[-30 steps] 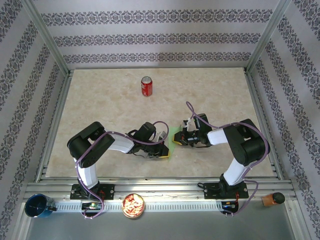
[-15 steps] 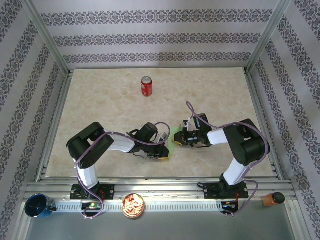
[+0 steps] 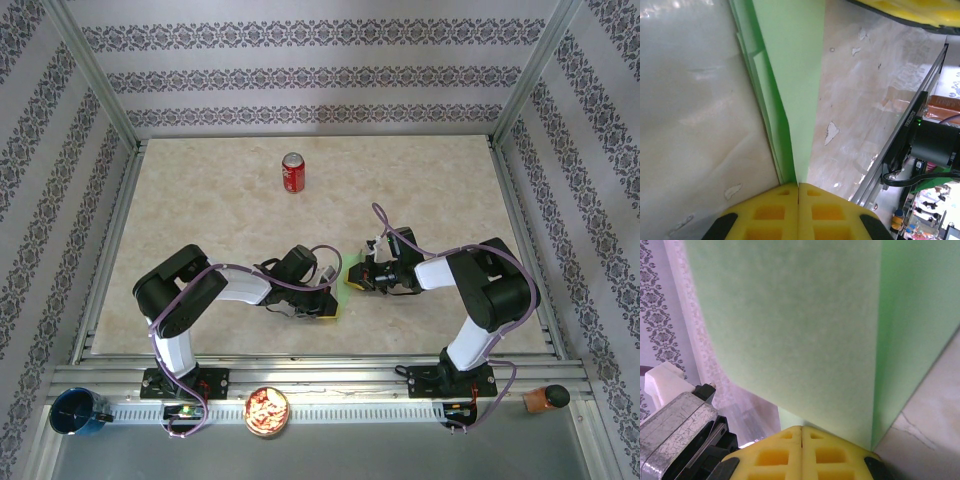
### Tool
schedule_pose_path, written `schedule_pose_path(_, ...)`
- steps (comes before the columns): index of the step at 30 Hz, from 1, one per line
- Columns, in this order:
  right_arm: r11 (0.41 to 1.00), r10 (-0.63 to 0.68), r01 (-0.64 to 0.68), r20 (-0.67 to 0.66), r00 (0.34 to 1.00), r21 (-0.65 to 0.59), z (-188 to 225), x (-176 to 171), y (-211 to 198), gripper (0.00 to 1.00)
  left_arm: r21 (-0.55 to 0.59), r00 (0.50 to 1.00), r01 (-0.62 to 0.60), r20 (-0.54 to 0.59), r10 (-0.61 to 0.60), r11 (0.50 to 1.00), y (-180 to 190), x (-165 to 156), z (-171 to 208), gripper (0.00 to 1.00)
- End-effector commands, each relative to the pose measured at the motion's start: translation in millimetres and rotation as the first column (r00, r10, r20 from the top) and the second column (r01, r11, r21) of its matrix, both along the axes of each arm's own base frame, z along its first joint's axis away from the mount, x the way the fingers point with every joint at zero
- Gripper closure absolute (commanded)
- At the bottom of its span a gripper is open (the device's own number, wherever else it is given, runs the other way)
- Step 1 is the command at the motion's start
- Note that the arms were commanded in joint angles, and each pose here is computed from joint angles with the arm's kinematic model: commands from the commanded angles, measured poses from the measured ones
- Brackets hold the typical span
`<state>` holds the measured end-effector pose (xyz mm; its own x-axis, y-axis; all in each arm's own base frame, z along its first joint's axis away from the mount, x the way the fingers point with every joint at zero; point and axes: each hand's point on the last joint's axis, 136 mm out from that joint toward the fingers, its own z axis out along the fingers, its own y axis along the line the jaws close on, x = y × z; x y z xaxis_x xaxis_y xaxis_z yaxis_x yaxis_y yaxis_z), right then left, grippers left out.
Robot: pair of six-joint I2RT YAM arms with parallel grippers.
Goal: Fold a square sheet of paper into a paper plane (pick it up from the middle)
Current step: Fold the wing for the fifth time at the center of the table.
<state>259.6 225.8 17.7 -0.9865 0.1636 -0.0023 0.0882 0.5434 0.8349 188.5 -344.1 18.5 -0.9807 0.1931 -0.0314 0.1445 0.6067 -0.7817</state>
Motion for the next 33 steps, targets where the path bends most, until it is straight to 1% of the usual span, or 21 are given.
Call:
schedule_pose_path(1,0.987,-0.073,0.063,-0.062,0.995,-0.145,-34,-6,-17,0.97,0.129,0.995,0.052,-0.093,-0.04,0.99,21,-31,-23,0.96)
schedule_pose_path(7,0.987,-0.074,0.064,-0.062,0.995,-0.15,-34,-6,-18,0.97,0.142,0.995,0.061,-0.086,-0.049,0.988,24,-35,-24,0.97)
schedule_pose_path(8,0.987,-0.074,0.064,-0.063,0.995,-0.15,-35,-6,-18,0.97,0.141,0.996,0.057,-0.076,-0.047,0.988,25,-34,-22,0.96)
schedule_pose_path(10,0.986,-0.074,0.064,-0.063,0.995,-0.153,-35,-6,-18,0.97,0.133,0.999,0.03,-0.036,-0.025,0.991,27,-31,-17,0.88)
schedule_pose_path(12,0.986,-0.069,0.058,-0.066,0.995,-0.156,-36,-7,-19,0.97,0.098,1.0,0.003,-0.005,-0.003,0.995,25,-27,-6,0.82)
schedule_pose_path(15,0.986,-0.066,0.054,-0.069,0.995,-0.157,-36,-6,-18,0.97,0.042,0.999,-0.025,0.038,0.024,0.999,19,-20,13,0.81)
schedule_pose_path(18,0.987,-0.064,0.052,-0.071,0.995,-0.154,-36,-6,-17,0.97,-0.025,0.991,-0.059,0.115,0.062,0.998,13,-7,45,0.79)
schedule_pose_path(21,0.986,-0.065,0.054,-0.07,0.995,-0.158,-36,-6,-18,0.97,-0.082,0.984,-0.054,0.167,0.067,0.995,1,4,72,0.82)
schedule_pose_path(23,0.985,-0.069,0.057,-0.074,0.995,-0.16,-36,-7,-18,0.97,-0.108,0.986,-0.029,0.159,0.046,0.994,-12,9,80,0.84)
schedule_pose_path(25,0.986,-0.068,0.056,-0.074,0.995,-0.16,-36,-7,-18,0.97,-0.111,0.991,-0.022,0.13,0.037,0.994,-22,14,77,0.89)
schedule_pose_path(29,0.986,-0.07,0.057,-0.075,0.995,-0.16,-36,-7,-18,0.97,-0.088,0.997,-0.027,0.066,0.033,0.996,-33,19,56,0.95)
schedule_pose_path(33,0.985,-0.07,0.058,-0.072,0.995,-0.161,-35,-7,-18,0.97,-0.077,0.999,-0.021,0.044,0.025,0.997,-40,21,43,0.97)
